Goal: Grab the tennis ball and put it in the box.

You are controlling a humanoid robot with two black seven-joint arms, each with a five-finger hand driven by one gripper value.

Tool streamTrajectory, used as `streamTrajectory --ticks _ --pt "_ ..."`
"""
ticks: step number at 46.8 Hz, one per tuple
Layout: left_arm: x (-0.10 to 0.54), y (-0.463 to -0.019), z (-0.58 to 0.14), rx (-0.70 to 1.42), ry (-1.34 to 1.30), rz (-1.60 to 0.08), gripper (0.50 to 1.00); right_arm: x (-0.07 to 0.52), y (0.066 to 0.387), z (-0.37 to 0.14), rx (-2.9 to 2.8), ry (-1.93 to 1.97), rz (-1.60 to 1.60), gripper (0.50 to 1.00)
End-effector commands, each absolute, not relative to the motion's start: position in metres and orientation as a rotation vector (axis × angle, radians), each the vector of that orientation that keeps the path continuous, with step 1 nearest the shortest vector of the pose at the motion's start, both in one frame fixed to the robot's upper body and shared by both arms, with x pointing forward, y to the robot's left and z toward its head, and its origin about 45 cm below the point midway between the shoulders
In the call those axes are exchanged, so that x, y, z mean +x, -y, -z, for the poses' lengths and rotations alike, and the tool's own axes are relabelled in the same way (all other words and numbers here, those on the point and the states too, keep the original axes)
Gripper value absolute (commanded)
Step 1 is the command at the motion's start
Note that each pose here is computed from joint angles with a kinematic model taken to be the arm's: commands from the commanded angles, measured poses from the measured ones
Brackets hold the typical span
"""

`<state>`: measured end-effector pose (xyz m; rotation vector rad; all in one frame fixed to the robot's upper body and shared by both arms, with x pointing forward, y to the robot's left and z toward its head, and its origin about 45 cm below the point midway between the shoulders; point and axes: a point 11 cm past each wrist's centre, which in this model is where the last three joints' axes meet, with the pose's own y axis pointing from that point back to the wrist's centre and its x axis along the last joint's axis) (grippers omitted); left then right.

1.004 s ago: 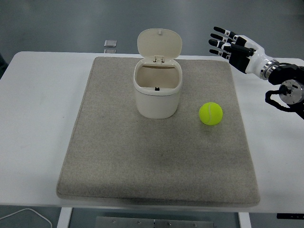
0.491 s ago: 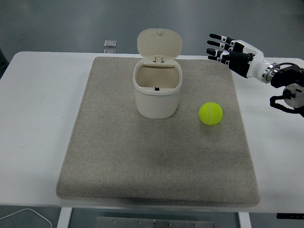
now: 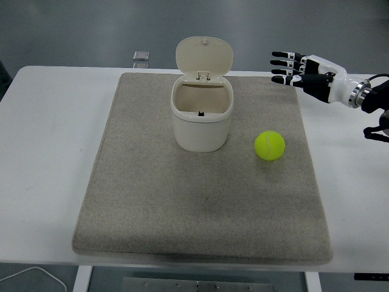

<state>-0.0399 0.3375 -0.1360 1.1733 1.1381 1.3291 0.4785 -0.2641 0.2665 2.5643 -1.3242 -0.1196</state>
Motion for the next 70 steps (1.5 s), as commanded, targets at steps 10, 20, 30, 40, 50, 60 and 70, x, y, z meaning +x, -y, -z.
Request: streamTrajectory --ticks 10,20,30,40,50,60,70 --pt "-0.040 -0.337 0.136 1.173 -1.138 -1.329 0.992 0.474 0.262 -0.265 2.510 1.190 -0.063 0.926" --pt "-0.040 -0.337 0.136 1.173 -1.138 -1.329 0.992 0.466 0.269 -0.279 2.467 1.064 -0.266 0.926" --pt "-0.040 -0.337 0.136 1.173 -1.138 -1.329 0.992 0.459 0.269 -0.289 2.482 0.965 -0.373 0.926" --pt "-0.040 -0.337 0.136 1.173 -1.138 -1.329 0.992 0.445 0.257 -0.291 2.461 0.807 -0.514 0.926" --pt "-0.040 -0.337 0.136 1.173 -1.138 -1.329 0.990 0.440 0.248 -0.288 2.419 0.710 -0.610 0.926" --pt "-0.040 -0.337 0.136 1.173 -1.138 -1.329 0.992 0.438 0.245 -0.286 2.348 0.644 -0.722 0.926" --pt "-0.040 -0.337 0.136 1.173 -1.138 -1.329 0.992 0.435 0.242 -0.287 2.305 0.583 -0.790 0.926"
